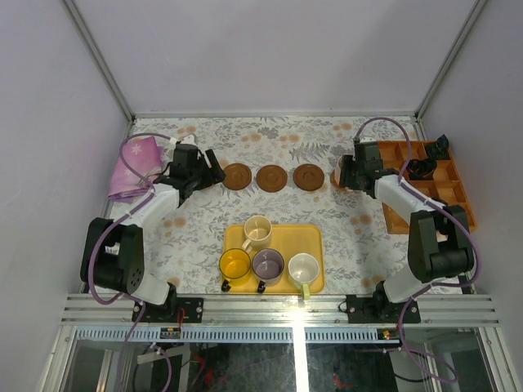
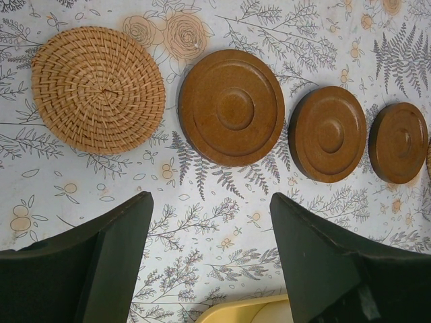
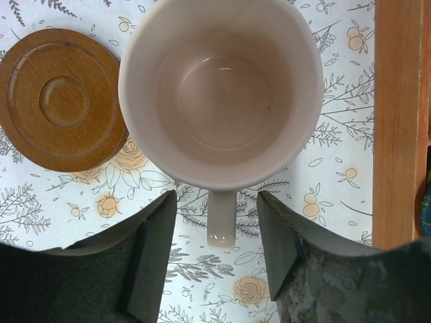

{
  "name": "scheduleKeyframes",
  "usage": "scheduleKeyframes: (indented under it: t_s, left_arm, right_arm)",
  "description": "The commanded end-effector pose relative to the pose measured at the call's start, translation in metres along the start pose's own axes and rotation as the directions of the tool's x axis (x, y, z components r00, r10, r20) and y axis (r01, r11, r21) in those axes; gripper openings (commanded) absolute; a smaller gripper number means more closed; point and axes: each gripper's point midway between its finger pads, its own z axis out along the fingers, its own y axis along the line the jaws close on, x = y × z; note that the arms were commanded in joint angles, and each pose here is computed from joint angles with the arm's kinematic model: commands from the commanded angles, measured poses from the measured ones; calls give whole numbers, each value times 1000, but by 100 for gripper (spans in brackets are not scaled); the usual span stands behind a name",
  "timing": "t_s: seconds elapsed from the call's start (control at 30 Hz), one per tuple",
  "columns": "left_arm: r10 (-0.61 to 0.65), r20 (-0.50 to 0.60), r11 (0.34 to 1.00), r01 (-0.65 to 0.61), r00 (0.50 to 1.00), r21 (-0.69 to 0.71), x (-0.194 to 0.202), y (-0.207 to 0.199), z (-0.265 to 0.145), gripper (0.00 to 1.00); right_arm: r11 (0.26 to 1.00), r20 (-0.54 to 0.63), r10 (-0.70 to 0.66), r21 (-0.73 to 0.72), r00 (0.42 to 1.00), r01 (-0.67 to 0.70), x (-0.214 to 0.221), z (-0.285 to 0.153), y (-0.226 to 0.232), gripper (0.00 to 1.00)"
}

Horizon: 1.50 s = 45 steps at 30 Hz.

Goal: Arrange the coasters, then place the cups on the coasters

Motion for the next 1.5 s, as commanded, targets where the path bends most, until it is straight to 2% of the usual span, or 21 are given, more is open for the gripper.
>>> scheduleKeyframes:
  t_s: [0.0, 0.2, 0.4, 0.57, 0.77, 0.93, 1.2, 1.47]
  left_arm:
    - [1, 43, 999, -3, 999, 34, -14, -8, 0, 70]
    - [-2, 49, 999, 0, 999, 41, -16, -10, -2, 70]
    - [-3, 61, 999, 0, 998, 48, -20, -12, -5, 70]
    - [-5, 68, 998, 1, 998, 59, -22, -15, -10, 70]
    - [-4, 58, 996, -1, 998, 88, -20, -21, -15, 71]
    - [1, 40, 995, -5, 999, 102, -13, -24, -16, 72]
    - [13, 23, 992, -16, 1000, 127, -4, -36, -16, 73]
    - [11, 24, 991, -14, 1000, 130, -4, -38, -18, 73]
  right_arm:
    - [1000, 113, 28, 5, 993, -28, -38, -19, -1, 61]
    - [999, 129, 39, 22, 991, -42, -41, -33, -5, 70]
    - [997, 230, 67, 11, 971, -72, -61, -75, -8, 79]
    - [992, 237, 93, -100, 967, -71, -58, -109, 6, 100]
    - [960, 167, 100, -275, 981, -51, -21, -137, 38, 100]
    - [945, 113, -3, -324, 994, 39, 28, -162, 70, 100]
    - [893, -27, -78, -447, 997, 58, 103, -190, 91, 100]
    - [846, -98, -224, -513, 970, 143, 138, -203, 105, 100]
